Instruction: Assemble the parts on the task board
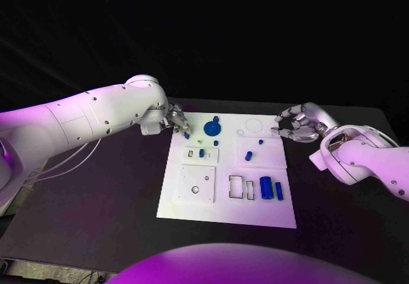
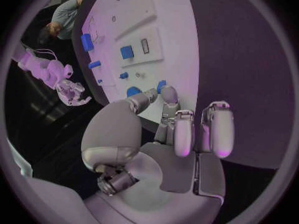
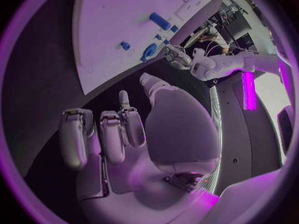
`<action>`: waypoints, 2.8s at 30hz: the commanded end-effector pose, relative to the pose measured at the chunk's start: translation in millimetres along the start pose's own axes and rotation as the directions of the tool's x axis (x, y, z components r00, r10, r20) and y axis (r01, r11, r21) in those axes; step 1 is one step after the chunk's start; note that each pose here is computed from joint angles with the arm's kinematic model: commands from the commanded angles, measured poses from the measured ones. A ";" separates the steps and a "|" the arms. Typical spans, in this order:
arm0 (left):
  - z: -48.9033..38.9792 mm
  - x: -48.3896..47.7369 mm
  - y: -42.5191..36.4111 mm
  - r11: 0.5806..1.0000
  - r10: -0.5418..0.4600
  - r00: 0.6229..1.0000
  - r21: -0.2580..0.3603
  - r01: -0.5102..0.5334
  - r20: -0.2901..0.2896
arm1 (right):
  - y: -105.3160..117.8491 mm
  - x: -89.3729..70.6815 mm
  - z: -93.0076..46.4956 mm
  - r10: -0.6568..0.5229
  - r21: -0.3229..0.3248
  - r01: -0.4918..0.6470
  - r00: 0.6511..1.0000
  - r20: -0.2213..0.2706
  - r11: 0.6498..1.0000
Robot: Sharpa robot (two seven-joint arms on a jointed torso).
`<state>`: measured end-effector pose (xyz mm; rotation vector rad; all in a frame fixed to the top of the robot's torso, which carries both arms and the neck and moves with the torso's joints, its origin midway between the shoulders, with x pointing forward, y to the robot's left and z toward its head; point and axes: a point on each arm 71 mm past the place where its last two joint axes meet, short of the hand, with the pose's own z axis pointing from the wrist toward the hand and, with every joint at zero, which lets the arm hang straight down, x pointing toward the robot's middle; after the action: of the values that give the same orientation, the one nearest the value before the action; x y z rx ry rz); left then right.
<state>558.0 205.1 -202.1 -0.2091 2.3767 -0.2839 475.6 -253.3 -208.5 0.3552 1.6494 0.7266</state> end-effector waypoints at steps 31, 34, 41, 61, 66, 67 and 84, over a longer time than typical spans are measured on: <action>-25.2 11.1 -2.7 0.959 -0.249 0.968 0.144 0.243 0.019 | -2.3 -2.4 -0.8 -0.004 -0.004 0.004 1.000 0.009 1.000; -29.1 15.4 -1.8 0.955 -0.260 0.965 0.153 0.253 0.024 | -2.5 -2.6 -0.8 -0.004 -0.003 0.004 1.000 0.010 1.000; -34.1 26.3 2.9 0.966 -0.222 0.974 0.148 0.213 0.051 | -3.4 -3.3 -0.9 -0.004 -0.002 0.004 1.000 0.012 1.000; -30.6 55.5 -1.0 0.991 -0.059 0.997 0.123 0.053 0.050 | -4.2 -4.0 -0.1 -0.004 -0.005 0.004 1.000 0.018 1.000; -30.3 58.6 -4.8 0.991 -0.037 0.998 0.127 0.032 0.042 | -4.3 -4.0 -0.2 -0.004 -0.005 0.004 1.000 0.018 1.000; -30.2 59.1 -5.3 0.992 -0.032 0.999 0.127 0.026 0.040 | -4.3 -4.0 -0.2 -0.004 -0.005 0.004 1.000 0.017 1.000; -27.9 62.3 -10.1 0.992 0.049 0.998 0.117 -0.054 0.049 | -4.1 -3.7 -0.4 -0.003 -0.005 0.003 1.000 0.015 1.000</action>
<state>494.9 186.0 -219.3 -0.1389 2.3008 -0.4122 477.2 -259.9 -208.3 0.3653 1.6347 0.7160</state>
